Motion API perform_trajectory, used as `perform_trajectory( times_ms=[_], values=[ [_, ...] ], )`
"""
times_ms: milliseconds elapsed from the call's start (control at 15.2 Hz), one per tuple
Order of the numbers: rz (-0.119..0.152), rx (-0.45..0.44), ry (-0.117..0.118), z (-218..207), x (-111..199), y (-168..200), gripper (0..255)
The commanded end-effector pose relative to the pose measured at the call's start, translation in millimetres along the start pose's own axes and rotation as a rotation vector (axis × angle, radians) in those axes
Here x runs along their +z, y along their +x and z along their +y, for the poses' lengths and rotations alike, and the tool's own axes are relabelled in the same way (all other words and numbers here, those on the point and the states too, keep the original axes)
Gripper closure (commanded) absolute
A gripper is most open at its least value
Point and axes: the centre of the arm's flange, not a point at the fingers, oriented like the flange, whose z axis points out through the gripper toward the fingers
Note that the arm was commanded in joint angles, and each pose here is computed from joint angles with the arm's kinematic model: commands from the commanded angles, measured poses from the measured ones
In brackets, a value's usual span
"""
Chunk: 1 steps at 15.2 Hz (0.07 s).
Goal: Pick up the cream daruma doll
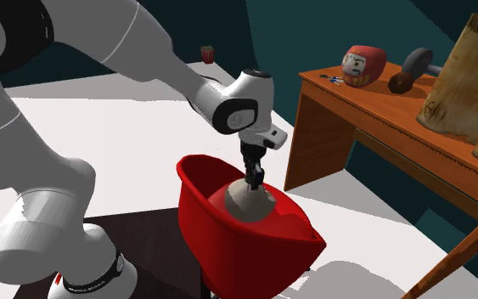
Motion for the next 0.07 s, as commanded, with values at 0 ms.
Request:
perform_trajectory(
  times_ms=[0],
  values=[
    [0.002,0.000,0.000,-0.1,-3.9,0.2,255]
  ],
)
